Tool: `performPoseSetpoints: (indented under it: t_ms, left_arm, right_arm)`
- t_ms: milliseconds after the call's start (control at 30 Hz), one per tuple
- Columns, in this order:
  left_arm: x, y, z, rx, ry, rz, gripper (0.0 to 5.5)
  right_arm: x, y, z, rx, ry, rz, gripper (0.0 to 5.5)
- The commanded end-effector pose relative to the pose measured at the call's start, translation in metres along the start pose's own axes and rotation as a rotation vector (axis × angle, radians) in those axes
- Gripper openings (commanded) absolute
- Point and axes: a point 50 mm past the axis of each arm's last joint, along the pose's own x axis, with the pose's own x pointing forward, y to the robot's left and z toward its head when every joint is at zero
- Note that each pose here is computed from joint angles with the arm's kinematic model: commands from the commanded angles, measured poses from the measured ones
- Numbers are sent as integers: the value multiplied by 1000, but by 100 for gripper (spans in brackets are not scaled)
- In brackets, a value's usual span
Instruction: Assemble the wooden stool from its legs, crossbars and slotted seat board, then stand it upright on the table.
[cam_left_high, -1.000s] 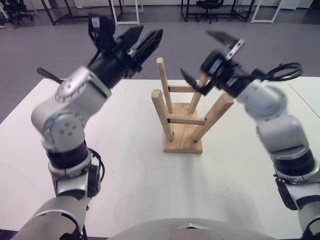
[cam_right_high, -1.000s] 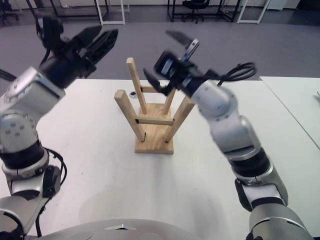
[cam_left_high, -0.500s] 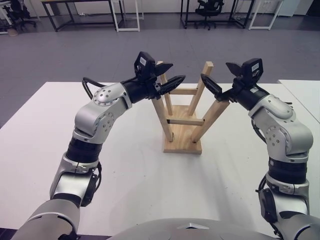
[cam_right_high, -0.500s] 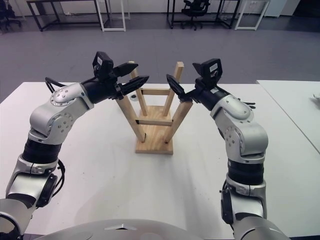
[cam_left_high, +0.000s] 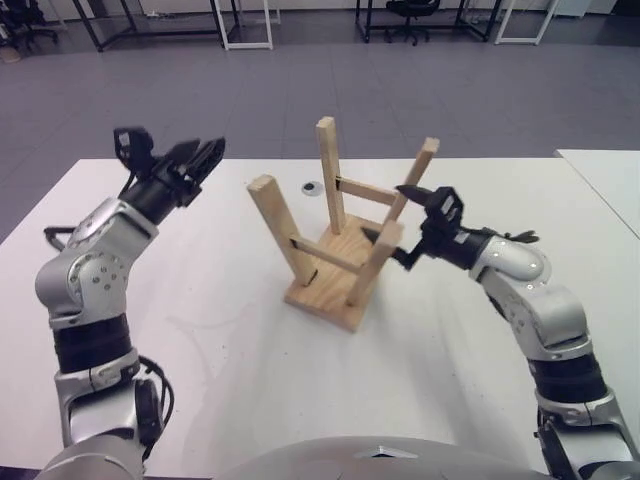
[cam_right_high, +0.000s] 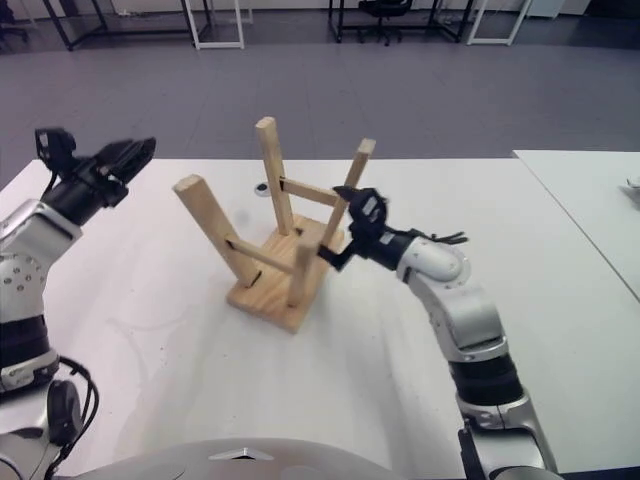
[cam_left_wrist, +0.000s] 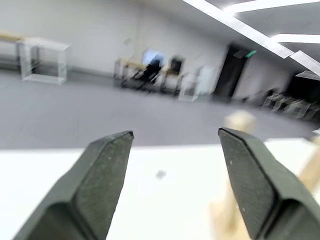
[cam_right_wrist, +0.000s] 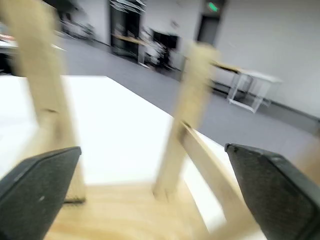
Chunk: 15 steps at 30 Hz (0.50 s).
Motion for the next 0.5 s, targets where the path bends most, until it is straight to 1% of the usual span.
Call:
performPoseSetpoints:
  t_ms: [33,67,100,133,167,200,233,267,300,333,367,400,433,500]
  left_arm:
    - [-34,11,-27,160,217,106,315]
    - [-44,10,-34,192,268,102,315]
    - [-55,9,-44,232,352,90,315]
    - [-64,8,-52,279,438,75,315]
    - [-71,8,-63,352,541,50,315]
    - [-76,6,-72,392,617,12,315]
    - [-78,4,-79,408,661,-22,315]
    - [-75,-1,-85,408,686,-66,315]
    - [-69,-4,-92,401,695,-101,315]
    - [-62,-4,-99,399,704,-112,315]
    - [-54,-1,-108,398,716,-113,315]
    - [-49,1,-117,394,727,-112,315]
    - [-45,1,-125,384,735,-127,315]
    - [-37,-6,-136,348,724,-173,315]
  right_arm:
    - [-7,-16,66,-192,-172,-191,540]
    - [-22,-36,93,-216,-254,-287,540]
    - [-37,-59,110,-231,-286,-379,540]
    - [-48,-77,116,-243,-266,-445,540]
    - [-54,-96,103,-282,-146,-510,540]
    - [-56,-114,81,-249,-45,-567,540]
    - [-55,-126,55,-198,42,-605,540]
    - [-52,-133,21,-157,154,-602,540]
    - [-49,-133,-13,-106,246,-569,540]
    - [-47,-130,-38,-100,322,-525,540]
    - [-44,-124,-56,-61,343,-469,540]
    - [-40,-117,-64,-40,335,-401,540]
    - [-34,-106,-66,-10,291,-315,540]
    - [-29,-89,-58,2,184,-183,540]
